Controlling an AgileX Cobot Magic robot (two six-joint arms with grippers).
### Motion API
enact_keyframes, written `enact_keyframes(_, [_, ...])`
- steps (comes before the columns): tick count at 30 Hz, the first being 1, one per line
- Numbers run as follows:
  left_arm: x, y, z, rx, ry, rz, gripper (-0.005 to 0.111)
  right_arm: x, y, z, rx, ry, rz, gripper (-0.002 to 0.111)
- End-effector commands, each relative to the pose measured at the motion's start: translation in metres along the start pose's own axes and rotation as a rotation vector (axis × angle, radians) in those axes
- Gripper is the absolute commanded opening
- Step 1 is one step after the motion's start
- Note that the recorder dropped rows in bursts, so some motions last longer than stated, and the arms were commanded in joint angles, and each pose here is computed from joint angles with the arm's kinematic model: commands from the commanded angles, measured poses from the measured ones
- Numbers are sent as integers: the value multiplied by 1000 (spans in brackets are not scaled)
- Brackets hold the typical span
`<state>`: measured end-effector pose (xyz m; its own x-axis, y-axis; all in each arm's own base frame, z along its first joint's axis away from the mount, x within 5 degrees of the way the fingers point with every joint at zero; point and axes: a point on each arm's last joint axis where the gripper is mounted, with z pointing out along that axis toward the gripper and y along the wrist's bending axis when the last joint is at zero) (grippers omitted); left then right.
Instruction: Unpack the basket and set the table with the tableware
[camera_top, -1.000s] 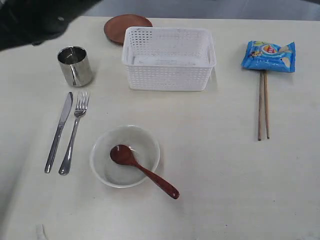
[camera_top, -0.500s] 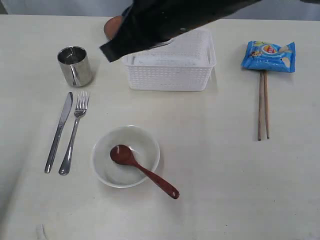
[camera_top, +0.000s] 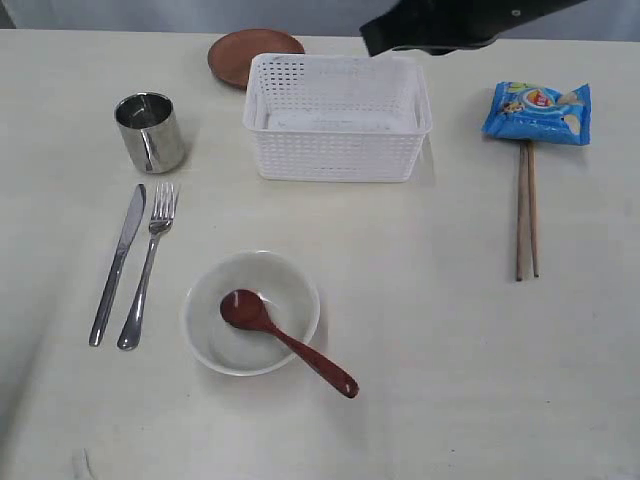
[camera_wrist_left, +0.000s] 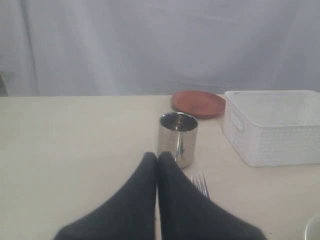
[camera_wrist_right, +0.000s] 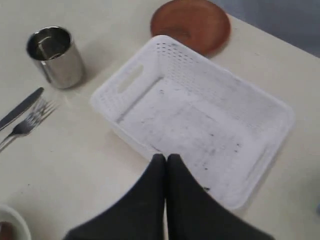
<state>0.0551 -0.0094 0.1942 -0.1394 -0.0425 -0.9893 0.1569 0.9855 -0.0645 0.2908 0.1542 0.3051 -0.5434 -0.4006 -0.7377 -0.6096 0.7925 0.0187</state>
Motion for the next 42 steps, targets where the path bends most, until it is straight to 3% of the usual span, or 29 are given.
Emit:
enact_keyframes(1, [0, 0, 0, 1, -7, 0, 0, 3, -31, -10, 80, -15, 81, -1])
enact_keyframes(10, [0, 0, 0, 1, -7, 0, 0, 24, -101, -25, 242, -10, 352, -1])
enact_keyframes(16, [0, 0, 0, 1, -7, 0, 0, 51, -129, -22, 254, 124, 518, -1])
enact_keyframes(28, [0, 0, 0, 2, -7, -2, 0, 74, -153, -34, 290, 220, 604, -1])
enact_keyframes(42, [0, 0, 0, 2, -7, -2, 0, 75, -167, -40, 359, 162, 600, -1])
